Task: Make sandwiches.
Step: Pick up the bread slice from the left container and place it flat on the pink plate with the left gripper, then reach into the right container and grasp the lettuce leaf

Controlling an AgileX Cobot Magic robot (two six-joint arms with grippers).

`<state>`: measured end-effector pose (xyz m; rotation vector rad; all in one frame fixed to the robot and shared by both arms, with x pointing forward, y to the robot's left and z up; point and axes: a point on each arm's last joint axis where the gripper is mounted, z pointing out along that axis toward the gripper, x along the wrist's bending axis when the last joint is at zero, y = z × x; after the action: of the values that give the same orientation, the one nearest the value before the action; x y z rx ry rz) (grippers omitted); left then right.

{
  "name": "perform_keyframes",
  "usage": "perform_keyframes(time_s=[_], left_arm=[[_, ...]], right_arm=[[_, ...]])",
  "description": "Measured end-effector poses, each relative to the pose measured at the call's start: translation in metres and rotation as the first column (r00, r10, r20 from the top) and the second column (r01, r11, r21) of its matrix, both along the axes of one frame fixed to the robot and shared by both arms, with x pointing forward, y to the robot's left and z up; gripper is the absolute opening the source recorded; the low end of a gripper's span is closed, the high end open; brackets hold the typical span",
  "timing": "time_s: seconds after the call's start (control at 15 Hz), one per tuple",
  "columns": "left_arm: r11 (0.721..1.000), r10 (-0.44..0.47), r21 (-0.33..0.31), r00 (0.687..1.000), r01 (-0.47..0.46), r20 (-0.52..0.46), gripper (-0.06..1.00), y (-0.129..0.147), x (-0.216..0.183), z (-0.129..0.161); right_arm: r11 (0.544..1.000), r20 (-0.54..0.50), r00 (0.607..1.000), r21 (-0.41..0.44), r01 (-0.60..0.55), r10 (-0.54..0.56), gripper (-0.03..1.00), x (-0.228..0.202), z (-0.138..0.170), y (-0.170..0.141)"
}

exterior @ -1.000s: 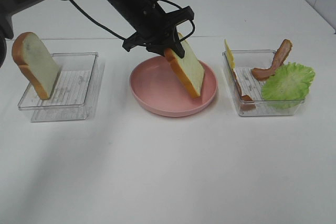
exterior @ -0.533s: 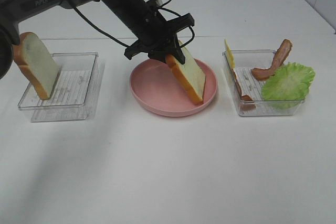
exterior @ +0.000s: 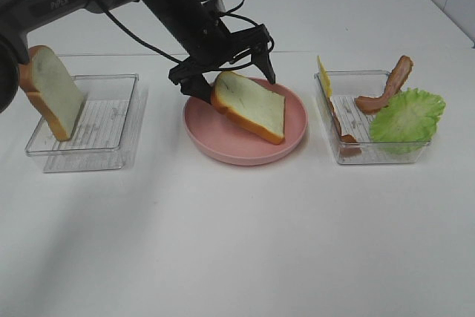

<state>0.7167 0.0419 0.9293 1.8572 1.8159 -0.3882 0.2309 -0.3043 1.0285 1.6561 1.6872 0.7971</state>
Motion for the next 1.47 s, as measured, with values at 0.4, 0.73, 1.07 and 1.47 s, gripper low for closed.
perform_keyframes(time_s=[0.4, 0.73, 1.07, 1.47], left_arm=[[0.985, -0.034, 0.172, 0.998, 0.024, 0.057, 0.99, 0.003, -0.001, 0.022], [0.963, -0.082, 0.270, 0.957, 0.004, 0.278, 0.99, -0.011, -0.006, 0.077], [0.968, -0.114, 0.250, 0.911, 0.013, 0.396, 0.99, -0.004, -0.022, 0.140], [0.919, -0.198, 0.393, 0.895, 0.027, 0.400, 0.99, 0.040, -0.075, 0.197]], right_arm=[[1.000, 0.000, 1.000, 0.000, 0.000, 0.000, 0.98, 0.000, 0.000, 0.000], [1.000, 0.000, 1.000, 0.000, 0.000, 0.000, 0.98, 0.000, 0.000, 0.000], [1.000, 0.000, 1.000, 0.000, 0.000, 0.000, 0.98, 0.000, 0.000, 0.000], [1.000, 0.000, 1.000, 0.000, 0.000, 0.000, 0.98, 0.000, 0.000, 0.000]])
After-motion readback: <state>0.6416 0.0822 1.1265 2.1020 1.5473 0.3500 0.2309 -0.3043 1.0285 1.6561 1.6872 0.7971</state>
